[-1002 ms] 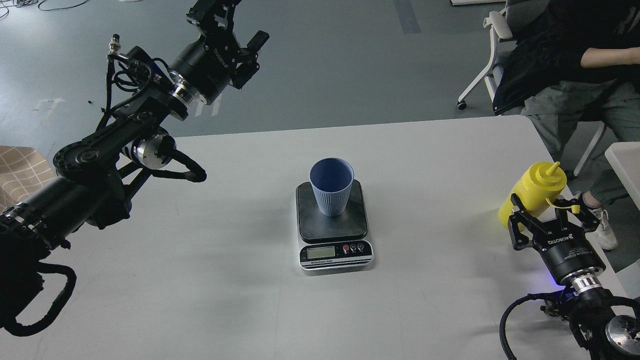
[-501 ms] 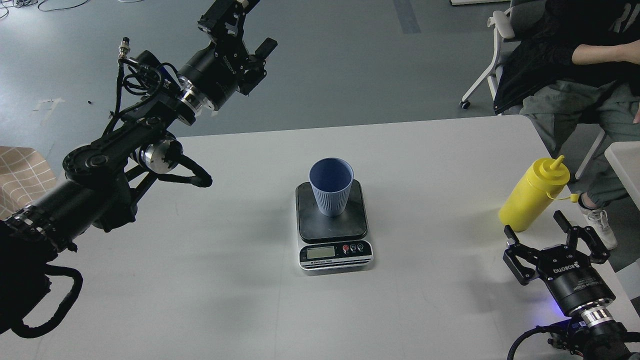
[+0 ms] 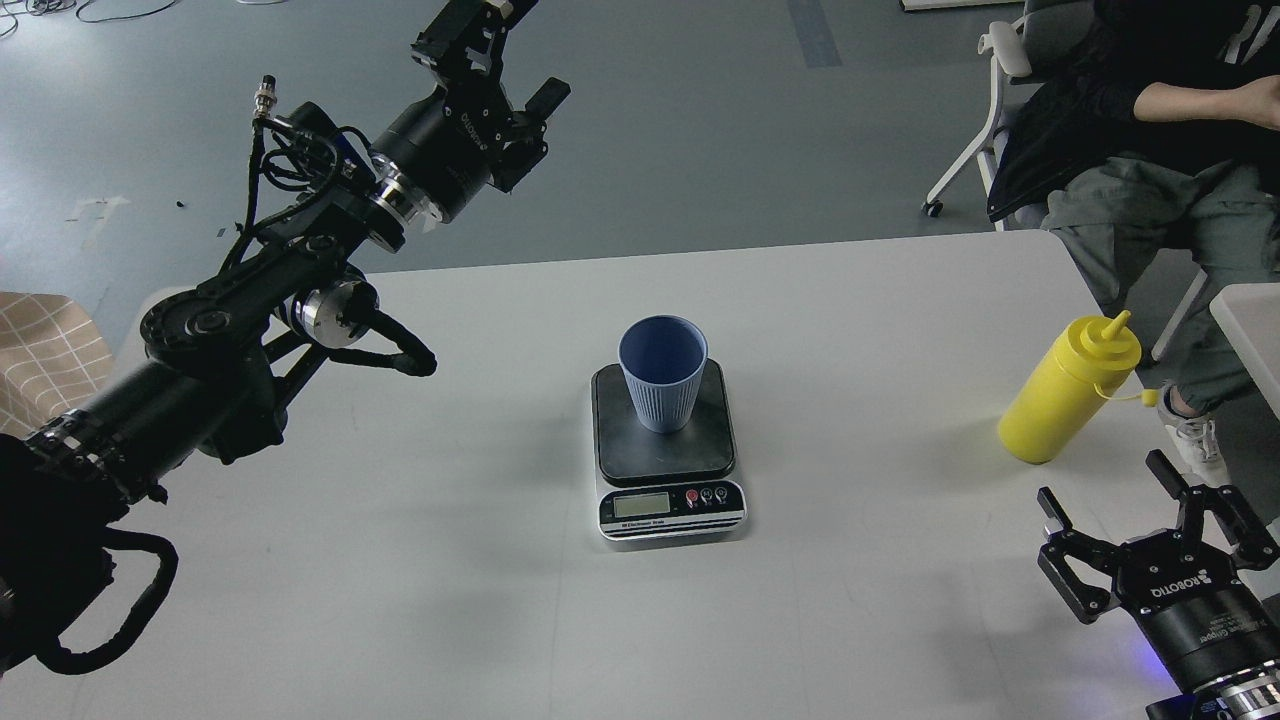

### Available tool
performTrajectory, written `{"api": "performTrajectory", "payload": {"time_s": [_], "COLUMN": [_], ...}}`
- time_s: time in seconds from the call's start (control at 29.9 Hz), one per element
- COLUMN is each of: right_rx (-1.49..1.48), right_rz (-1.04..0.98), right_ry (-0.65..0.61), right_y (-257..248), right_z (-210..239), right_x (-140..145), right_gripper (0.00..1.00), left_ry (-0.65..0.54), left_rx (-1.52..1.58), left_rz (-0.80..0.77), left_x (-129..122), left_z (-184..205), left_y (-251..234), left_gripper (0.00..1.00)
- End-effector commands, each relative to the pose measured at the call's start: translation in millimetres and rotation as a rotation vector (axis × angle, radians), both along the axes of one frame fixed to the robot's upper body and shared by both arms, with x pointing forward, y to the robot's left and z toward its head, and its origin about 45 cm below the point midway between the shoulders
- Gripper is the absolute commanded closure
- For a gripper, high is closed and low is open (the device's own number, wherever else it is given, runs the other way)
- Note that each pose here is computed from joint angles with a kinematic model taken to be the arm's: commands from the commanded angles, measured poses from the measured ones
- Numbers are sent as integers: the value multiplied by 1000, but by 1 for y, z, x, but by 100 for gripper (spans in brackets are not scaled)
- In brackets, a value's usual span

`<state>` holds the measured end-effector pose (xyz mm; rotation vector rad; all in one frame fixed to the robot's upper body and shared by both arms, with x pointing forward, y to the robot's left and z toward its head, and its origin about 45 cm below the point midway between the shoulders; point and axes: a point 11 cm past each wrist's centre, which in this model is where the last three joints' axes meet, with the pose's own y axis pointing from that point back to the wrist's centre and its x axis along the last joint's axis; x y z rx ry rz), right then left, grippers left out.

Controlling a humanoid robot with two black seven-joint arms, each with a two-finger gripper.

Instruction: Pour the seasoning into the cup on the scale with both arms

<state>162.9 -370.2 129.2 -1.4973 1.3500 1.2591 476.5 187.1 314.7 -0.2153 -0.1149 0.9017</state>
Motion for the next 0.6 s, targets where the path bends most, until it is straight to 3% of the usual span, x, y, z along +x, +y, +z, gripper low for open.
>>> {"api": "performTrajectory", "payload": {"time_s": [0.0, 0.37, 0.57], "right_rx": [-61, -220, -241], "right_rz": [-1, -68, -47], "right_ry": [-21, -113, -154], "right_y": [-11, -58, -53], "right_z": [18, 69, 83], "right_x": [-8, -9, -5], "right_gripper": [1, 1, 1], "left_ry": [-1, -5, -4], "left_rx": [-4, -8, -10], "left_rz": [2, 2, -2], "left_x": [0, 0, 0], "left_z": [1, 3, 3], "left_y": [0, 1, -1], "left_gripper": [2, 2, 2]}}
